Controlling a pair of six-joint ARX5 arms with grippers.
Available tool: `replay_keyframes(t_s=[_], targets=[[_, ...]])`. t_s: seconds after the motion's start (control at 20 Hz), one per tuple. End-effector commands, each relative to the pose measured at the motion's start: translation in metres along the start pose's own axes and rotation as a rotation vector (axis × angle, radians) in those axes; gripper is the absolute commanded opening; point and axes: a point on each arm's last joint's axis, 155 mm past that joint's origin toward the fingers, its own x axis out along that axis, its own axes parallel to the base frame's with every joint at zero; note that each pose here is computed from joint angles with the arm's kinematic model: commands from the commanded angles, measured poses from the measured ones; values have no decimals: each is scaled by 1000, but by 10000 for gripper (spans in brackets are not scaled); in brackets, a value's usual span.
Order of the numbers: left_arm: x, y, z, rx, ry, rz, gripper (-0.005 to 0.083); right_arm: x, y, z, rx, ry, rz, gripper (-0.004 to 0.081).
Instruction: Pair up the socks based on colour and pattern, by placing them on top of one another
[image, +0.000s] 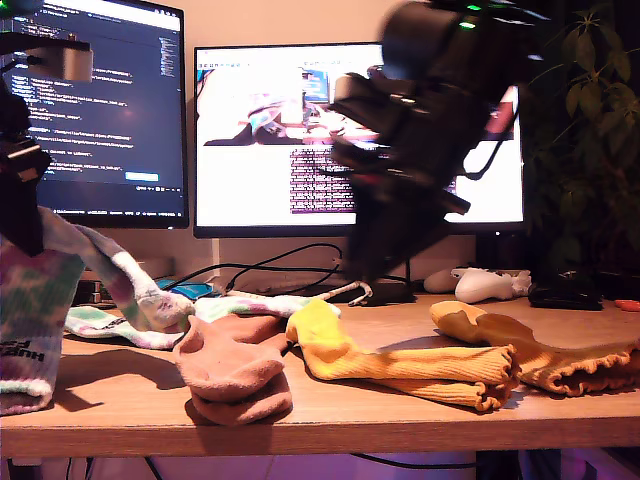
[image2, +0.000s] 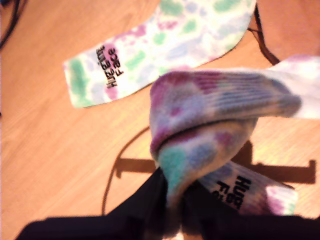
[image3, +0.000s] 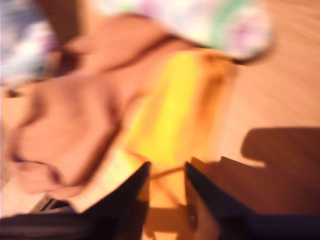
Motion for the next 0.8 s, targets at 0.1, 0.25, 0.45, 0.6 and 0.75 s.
replay_keyframes(t_s=[0.1, 0.25, 0.45, 0.6, 0.75], targets=[[-5, -1, 8, -6, -33, -8, -24, 29, -9, -14, 85, 47, -1, 311], [-5, -1, 8, -6, -35, -9, -24, 46, -14, -10, 110, 44, -2, 350], [-5, -1, 10, -7, -43, -10, -24, 69, -14, -9, 148, 51, 30, 344], [-5, -2, 10, -7, -43, -13, -24, 84, -17, -23, 157, 95, 31, 130], [-5, -2, 10, -7, -43, -13, -24, 79, -20, -15, 165, 70, 10, -11]])
